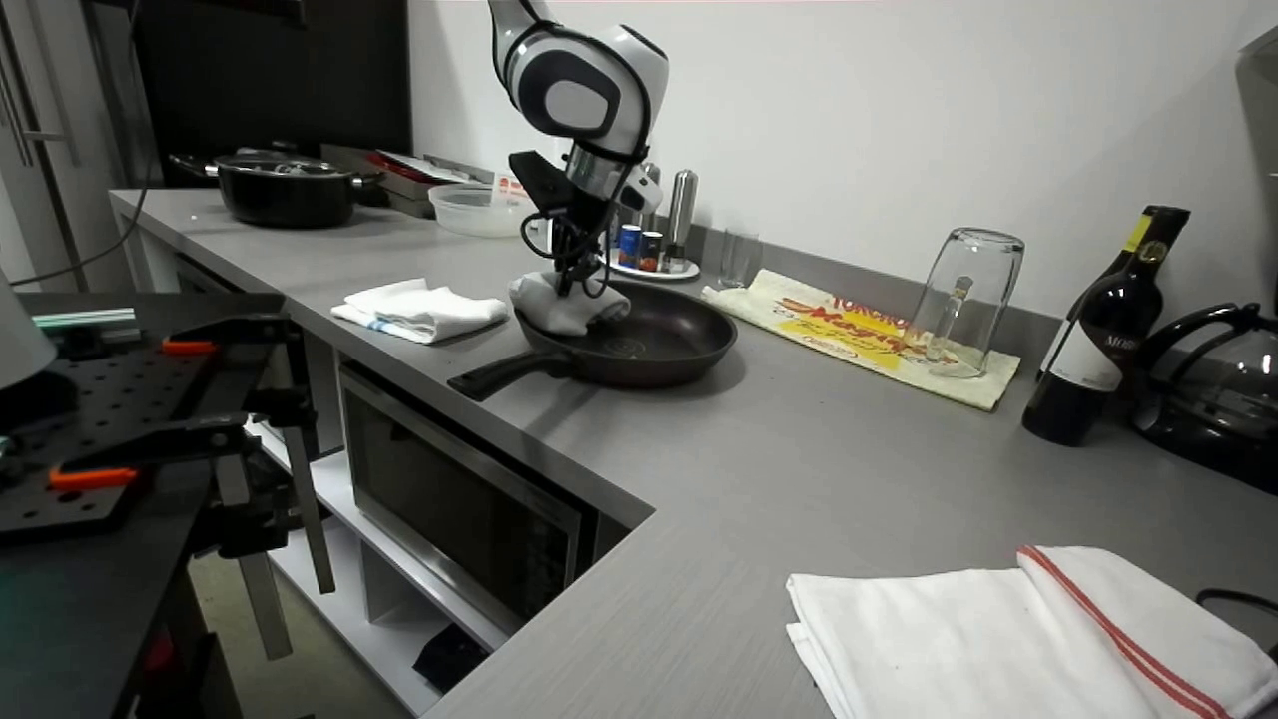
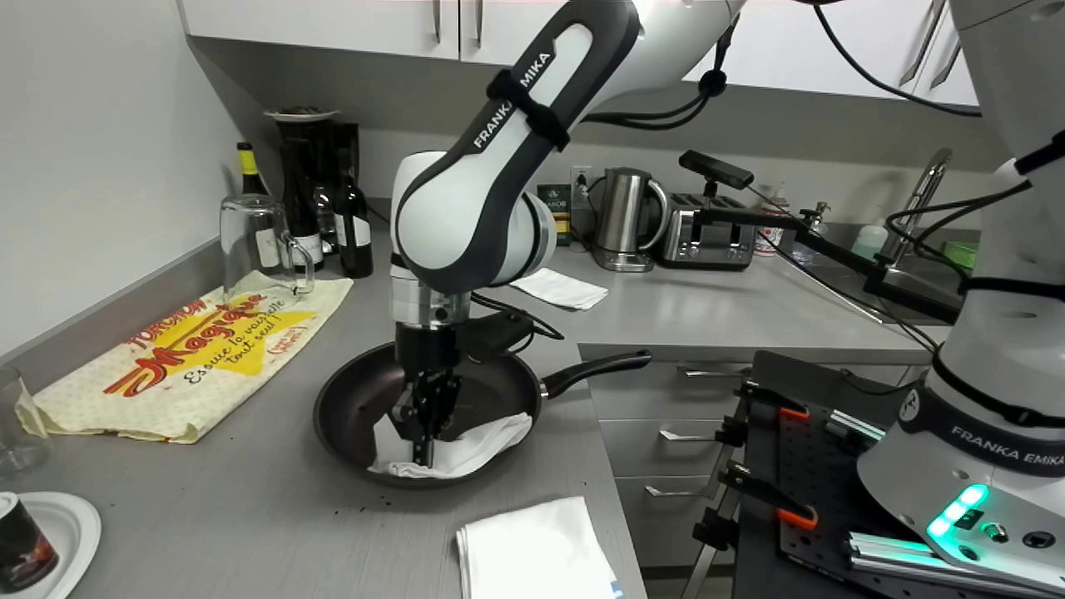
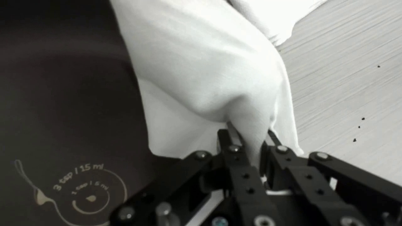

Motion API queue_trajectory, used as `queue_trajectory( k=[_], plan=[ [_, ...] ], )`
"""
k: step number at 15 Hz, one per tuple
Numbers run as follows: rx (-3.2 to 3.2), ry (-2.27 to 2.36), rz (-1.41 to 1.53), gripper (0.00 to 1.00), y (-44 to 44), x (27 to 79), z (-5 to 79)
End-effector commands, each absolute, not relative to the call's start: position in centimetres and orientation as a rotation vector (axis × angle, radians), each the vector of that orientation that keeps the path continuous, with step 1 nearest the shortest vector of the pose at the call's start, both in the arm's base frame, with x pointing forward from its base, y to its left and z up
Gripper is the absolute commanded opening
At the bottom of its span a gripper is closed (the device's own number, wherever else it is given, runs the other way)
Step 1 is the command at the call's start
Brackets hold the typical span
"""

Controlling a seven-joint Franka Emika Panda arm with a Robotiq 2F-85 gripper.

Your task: Wipe the pan with the dish cloth

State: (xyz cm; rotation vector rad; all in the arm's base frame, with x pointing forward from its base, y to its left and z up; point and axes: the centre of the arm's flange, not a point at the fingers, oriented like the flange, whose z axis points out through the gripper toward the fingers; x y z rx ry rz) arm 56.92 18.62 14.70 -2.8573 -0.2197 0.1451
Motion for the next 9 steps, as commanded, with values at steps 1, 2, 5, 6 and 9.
queue_trajectory(
  k=[1, 2, 5, 6, 9],
  plan=[
    [-2.892, -0.273, 0.151, 0.04, 18.8, 56.9, 13.2],
    [-2.906, -0.289, 0.151, 0.04, 18.7, 56.8, 12.9],
    [-2.956, -0.355, 0.151, 0.04, 18.4, 56.4, 11.6],
    [-2.976, -0.382, 0.147, 0.04, 18.4, 56.3, 11.2],
    [-3.055, -0.489, 0.126, 0.04, 18.4, 56.1, 10.3]
  ],
)
